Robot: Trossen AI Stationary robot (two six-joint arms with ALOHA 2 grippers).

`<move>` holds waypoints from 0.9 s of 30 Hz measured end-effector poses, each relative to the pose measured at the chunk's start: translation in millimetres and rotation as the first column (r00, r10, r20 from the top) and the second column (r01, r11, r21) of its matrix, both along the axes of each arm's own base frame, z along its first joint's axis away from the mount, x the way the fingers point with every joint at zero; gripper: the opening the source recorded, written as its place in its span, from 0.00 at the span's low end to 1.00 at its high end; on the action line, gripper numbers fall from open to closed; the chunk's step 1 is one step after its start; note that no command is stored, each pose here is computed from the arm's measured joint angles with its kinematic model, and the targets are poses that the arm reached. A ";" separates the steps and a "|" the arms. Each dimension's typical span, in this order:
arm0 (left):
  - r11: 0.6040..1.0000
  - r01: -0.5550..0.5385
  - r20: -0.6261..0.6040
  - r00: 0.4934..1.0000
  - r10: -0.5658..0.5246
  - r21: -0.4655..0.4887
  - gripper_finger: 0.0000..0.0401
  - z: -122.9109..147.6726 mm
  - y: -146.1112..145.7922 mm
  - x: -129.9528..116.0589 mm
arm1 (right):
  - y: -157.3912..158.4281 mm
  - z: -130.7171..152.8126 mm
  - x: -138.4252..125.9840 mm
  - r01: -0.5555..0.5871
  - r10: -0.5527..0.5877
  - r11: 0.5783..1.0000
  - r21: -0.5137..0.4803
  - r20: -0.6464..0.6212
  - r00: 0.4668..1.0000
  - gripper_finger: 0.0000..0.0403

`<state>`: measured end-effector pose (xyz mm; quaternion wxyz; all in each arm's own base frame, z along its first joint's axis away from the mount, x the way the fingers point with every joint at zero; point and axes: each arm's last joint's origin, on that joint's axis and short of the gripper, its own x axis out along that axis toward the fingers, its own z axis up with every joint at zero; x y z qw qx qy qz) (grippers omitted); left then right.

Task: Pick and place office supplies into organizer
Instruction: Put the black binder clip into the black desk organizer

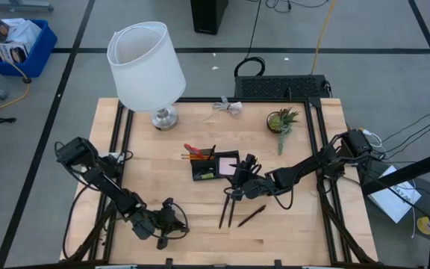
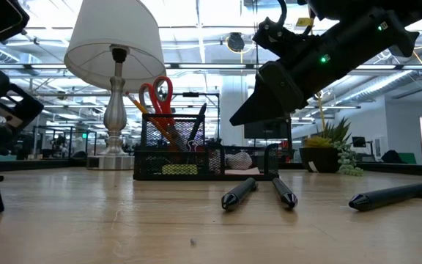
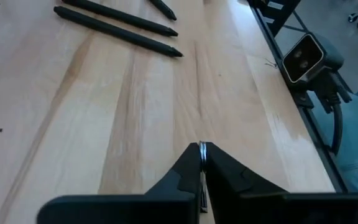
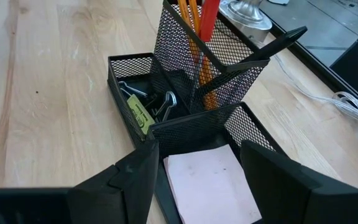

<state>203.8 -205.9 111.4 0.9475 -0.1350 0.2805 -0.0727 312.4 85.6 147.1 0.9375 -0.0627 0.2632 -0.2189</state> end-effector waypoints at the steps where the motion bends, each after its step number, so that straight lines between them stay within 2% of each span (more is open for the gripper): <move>1: 1.000 -0.002 0.000 1.000 0.002 0.003 0.05 0.0 1.0 1.0 | 0.1 0.0 0.0 0.000 0.000 1.000 0.000 0.000 1.000 0.55; 5: 0.999 -0.006 0.011 1.000 0.006 0.038 0.08 0.0 5.2 5.1 | 0.0 0.0 0.0 0.000 0.000 1.000 0.000 0.000 1.000 0.55; 11: 0.997 -0.040 0.019 0.999 0.039 0.068 0.02 0.1 15.3 14.3 | 0.0 0.0 0.0 0.000 0.000 1.000 0.001 0.000 1.000 0.55; 17: 0.994 -0.076 0.038 0.997 0.074 0.073 0.06 1.6 22.3 21.2 | 0.0 0.0 0.0 0.000 0.000 1.000 0.001 0.000 1.000 0.55; 22: 0.992 -0.083 0.071 0.995 0.076 0.099 0.02 4.2 28.4 28.2 | 0.0 0.0 0.0 0.000 0.000 1.000 0.001 0.000 1.000 0.55; 27: 0.988 -0.106 0.085 0.992 0.097 0.111 0.06 5.4 36.2 34.6 | 0.1 0.0 0.0 0.000 0.000 1.000 0.001 0.000 1.000 0.55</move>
